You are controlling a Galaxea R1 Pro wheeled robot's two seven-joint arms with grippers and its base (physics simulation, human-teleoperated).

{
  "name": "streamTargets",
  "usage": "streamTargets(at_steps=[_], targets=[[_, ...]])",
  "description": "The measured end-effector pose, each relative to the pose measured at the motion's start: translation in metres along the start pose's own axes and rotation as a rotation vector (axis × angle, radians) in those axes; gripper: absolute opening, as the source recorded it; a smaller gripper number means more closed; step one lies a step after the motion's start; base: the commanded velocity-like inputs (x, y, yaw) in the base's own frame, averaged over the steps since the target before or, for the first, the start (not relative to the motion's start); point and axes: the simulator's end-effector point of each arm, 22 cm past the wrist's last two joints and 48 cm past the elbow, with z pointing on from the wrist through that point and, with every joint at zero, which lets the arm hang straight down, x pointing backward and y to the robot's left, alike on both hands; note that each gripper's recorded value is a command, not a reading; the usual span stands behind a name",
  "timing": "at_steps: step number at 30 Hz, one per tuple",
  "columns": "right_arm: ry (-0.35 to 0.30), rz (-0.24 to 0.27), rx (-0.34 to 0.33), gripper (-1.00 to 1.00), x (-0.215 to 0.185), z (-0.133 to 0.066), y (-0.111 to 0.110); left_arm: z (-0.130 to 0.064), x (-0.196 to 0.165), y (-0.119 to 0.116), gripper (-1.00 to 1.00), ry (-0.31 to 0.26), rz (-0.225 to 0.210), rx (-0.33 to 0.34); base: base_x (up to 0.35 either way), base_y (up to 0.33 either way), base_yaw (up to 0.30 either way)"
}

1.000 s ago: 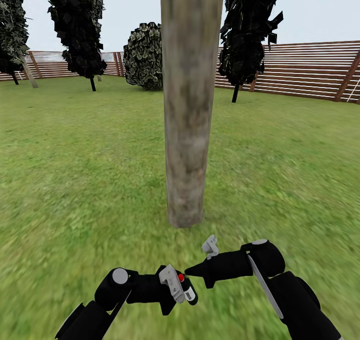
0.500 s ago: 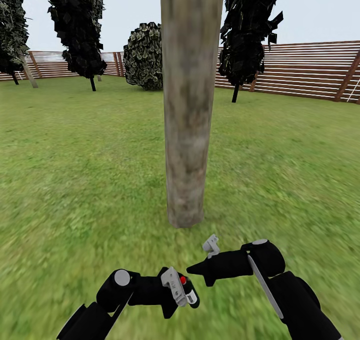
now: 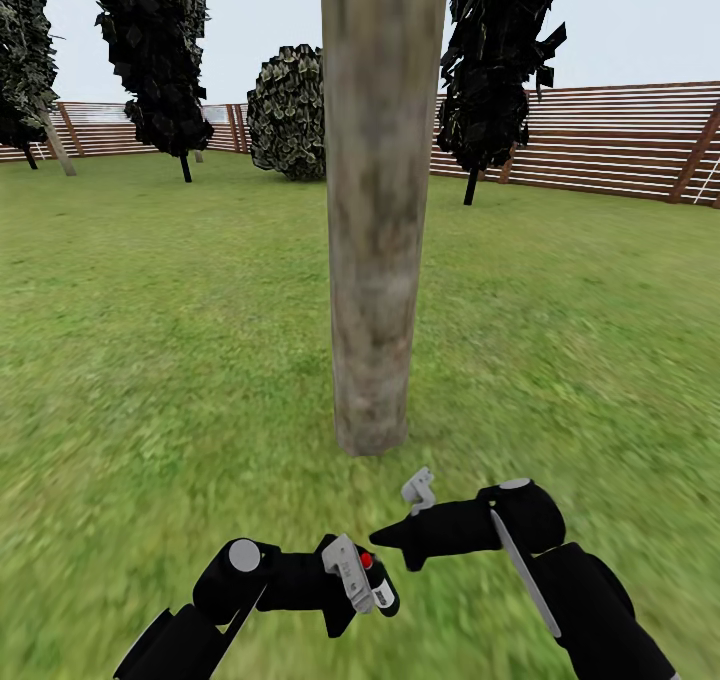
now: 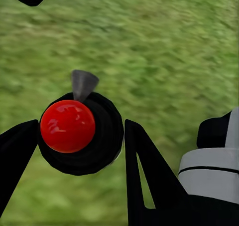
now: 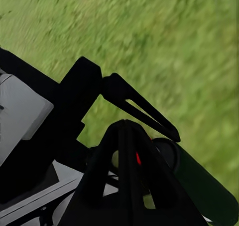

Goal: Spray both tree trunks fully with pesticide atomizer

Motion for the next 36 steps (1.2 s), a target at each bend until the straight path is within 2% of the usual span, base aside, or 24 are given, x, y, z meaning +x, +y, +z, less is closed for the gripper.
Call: streamTargets(at_steps=[14, 36], targets=[[0.01, 0.021, -0.001, -1.0, 0.0047, 0.0044, -0.0032, 0.0, -0.0002, -0.0001, -1.0, -0.001, -0.001, 0.0, 0.0, 0.0, 0.0], [0.022, 0.015, -0.014, -1.0, 0.0075, 0.0096, 0.0025, -0.0001, -0.0002, -0.0001, -1.0, -0.001, -0.001, 0.001, 0.0, 0.0, 0.0]])
